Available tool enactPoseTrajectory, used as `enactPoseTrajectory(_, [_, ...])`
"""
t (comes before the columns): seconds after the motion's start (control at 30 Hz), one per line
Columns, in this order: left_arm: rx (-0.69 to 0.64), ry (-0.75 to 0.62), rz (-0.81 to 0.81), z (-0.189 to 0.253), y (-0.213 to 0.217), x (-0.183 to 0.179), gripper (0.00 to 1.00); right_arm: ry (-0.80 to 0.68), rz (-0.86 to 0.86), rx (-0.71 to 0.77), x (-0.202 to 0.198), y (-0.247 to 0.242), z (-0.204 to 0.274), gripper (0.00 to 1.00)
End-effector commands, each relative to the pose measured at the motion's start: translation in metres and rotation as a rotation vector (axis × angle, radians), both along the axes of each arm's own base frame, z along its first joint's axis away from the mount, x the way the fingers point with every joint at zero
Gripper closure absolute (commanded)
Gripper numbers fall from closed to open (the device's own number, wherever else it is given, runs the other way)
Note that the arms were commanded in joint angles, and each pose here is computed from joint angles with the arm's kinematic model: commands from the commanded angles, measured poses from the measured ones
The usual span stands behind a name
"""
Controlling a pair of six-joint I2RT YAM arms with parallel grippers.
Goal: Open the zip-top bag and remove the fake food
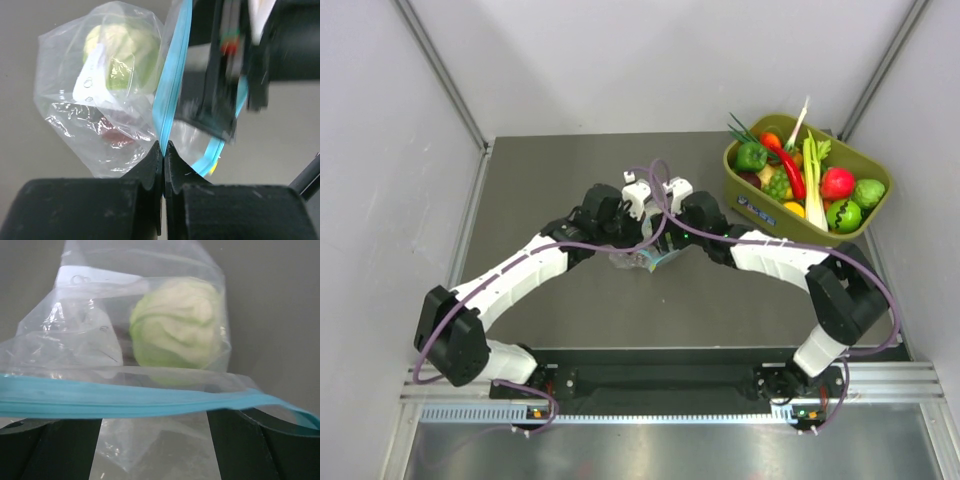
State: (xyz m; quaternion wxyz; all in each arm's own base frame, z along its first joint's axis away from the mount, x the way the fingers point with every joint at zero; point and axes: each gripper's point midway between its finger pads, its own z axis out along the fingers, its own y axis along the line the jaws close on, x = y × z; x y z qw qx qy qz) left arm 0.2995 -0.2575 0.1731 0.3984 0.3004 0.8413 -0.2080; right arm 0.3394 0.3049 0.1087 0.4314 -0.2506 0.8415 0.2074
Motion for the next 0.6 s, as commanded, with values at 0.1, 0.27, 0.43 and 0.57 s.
enactPoseTrajectory(0.1, [-0.034, -0.005, -0.026, 0.005, -0.008, -0.001, 1.00, -0.024, -0.013, 0.205, 0.023, -0.010, 0.036, 0.21])
enactPoseTrajectory(0.27, [-0.034, 0.003, -0.036, 0.003, -0.010, -0.001, 1.00, -0.009, 0.018, 0.232, 0.026, 0.000, 0.037, 0.21])
enactPoseTrajectory(0.43, [-0.028, -0.003, -0.027, 0.003, -0.008, 0.000, 1.00, -0.004, 0.057, 0.276, 0.021, 0.005, 0.046, 0.21])
enactPoseTrajectory(0.57, [-0.025, -0.011, -0.022, 0.005, -0.007, 0.000, 1.00, 0.006, 0.069, 0.269, 0.013, 0.000, 0.050, 0.21])
